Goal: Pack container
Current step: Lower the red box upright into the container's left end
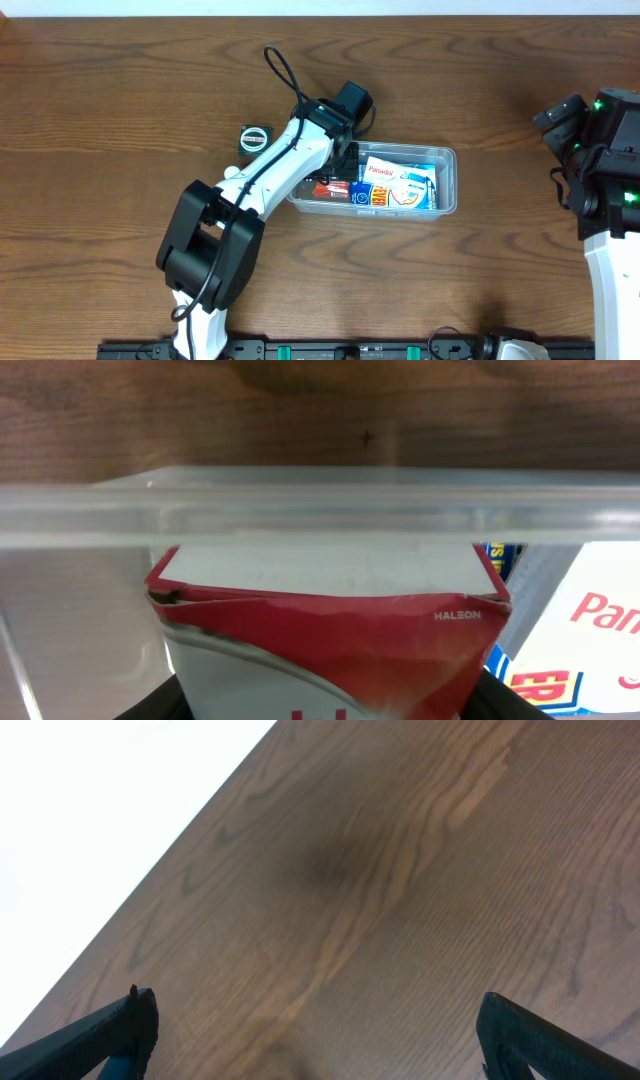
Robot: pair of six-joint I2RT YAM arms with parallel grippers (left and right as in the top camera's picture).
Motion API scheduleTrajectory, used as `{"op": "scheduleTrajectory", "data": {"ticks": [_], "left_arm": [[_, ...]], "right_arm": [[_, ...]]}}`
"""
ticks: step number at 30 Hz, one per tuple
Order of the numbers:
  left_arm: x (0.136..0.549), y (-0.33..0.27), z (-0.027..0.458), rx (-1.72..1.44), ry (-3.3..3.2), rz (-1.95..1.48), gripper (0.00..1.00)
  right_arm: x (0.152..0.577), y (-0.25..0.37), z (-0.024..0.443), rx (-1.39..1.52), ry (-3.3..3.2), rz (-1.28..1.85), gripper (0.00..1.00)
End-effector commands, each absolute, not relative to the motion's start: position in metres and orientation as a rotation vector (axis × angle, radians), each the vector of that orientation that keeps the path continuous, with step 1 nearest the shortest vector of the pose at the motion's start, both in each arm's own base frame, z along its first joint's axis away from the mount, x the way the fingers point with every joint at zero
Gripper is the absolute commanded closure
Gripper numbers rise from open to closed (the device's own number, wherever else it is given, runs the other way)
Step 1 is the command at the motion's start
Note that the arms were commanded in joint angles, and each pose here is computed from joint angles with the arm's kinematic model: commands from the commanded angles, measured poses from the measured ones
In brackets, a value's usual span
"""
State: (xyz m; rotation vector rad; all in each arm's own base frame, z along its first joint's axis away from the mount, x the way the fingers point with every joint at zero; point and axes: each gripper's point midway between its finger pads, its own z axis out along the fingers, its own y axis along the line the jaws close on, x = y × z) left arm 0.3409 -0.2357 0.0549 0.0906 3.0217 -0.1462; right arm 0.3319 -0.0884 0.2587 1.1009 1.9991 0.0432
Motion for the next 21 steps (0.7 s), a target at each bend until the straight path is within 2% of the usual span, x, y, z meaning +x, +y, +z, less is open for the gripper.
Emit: {"op": "scheduleTrajectory", "data": {"ticks": [1,19,21], "left_arm": [[0.339,-0.233,0.046,0.099,3.031,-0.122,0.45],[0.339,-0.233,0.036,0.099,3.023,-0.128,0.44],[0.34,-0.233,0.036,0.099,3.021,-0.13,0.41]], "right_arm": [[0.332,-0.092,0.261,1.122,1.981,0.04,0.01],[0.332,-0.092,0.261,1.122,1.981,0.04,0.01],[0.332,-0.092,0.261,1.122,1.981,0.04,0.01]]}}
